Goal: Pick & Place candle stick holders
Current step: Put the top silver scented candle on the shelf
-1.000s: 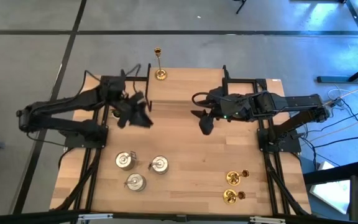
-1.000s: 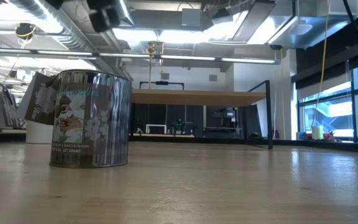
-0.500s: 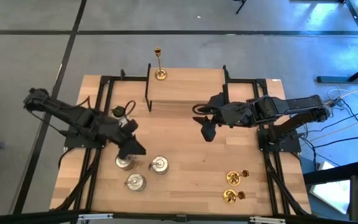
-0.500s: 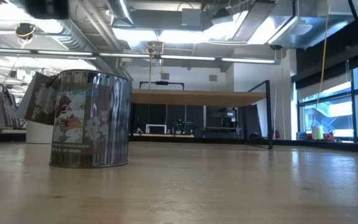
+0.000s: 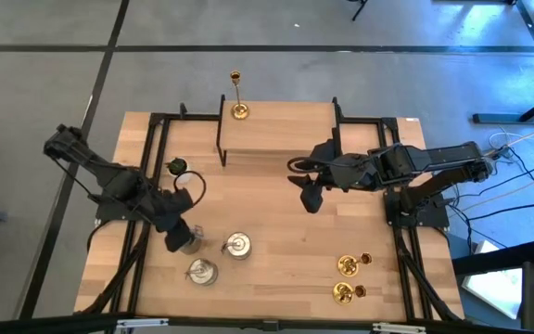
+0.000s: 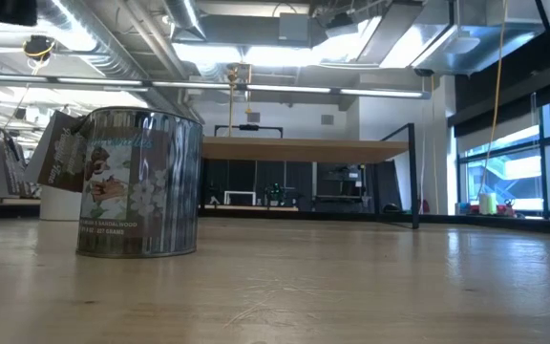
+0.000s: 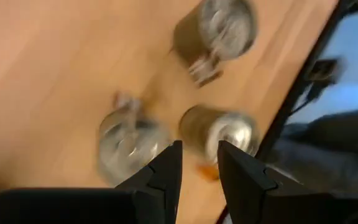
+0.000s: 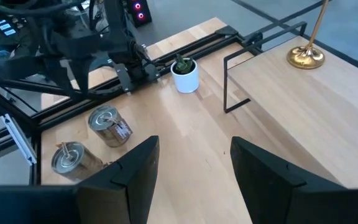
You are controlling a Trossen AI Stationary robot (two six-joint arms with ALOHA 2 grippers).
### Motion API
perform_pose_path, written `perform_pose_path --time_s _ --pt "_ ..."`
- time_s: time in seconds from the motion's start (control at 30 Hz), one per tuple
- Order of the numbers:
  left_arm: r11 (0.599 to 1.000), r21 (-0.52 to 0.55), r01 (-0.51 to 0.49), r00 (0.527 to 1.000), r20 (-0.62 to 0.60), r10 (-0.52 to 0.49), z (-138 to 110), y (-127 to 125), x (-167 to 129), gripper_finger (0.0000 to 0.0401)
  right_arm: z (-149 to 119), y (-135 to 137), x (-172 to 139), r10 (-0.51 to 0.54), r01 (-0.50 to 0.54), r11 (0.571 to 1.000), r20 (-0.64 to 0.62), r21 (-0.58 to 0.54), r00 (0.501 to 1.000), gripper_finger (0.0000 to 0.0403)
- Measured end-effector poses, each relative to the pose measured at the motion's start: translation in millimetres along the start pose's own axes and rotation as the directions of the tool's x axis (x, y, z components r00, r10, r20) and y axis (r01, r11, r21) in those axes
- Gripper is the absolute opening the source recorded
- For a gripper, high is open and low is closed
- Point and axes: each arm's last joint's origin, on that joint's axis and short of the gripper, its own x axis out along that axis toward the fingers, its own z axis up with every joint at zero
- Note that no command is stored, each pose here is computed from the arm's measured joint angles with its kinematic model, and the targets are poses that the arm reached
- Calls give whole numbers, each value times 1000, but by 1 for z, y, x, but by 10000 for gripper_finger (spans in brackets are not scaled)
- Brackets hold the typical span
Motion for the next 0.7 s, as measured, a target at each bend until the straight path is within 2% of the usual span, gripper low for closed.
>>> perform_pose_path --time_s 0.13,0.23,0.37,0.5,0.7 --pt "998 -60 11 976 -217 -24 -10 -3 0 104 -1 0 0 0 0 1000 -4 3 1000 204" --pt "995 -96 -13 961 -276 -14 -18 -8 4 116 -1 1 -1 3 -3 1000 -5 2 1000 204" --pt "992 -99 -76 976 -210 53 -22 -13 13 143 -1 1 -1 0 0 1000 -3 -6 1000 204" --pt "985 -79 -153 984 -106 144 -25 -20 28 189 -1 1 -1 -4 4 1000 -1 -6 1000 204" --pt "951 -63 -303 952 -72 298 -28 -29 59 269 -1 1 -1 -21 21 1000 12 -9 1000 204"
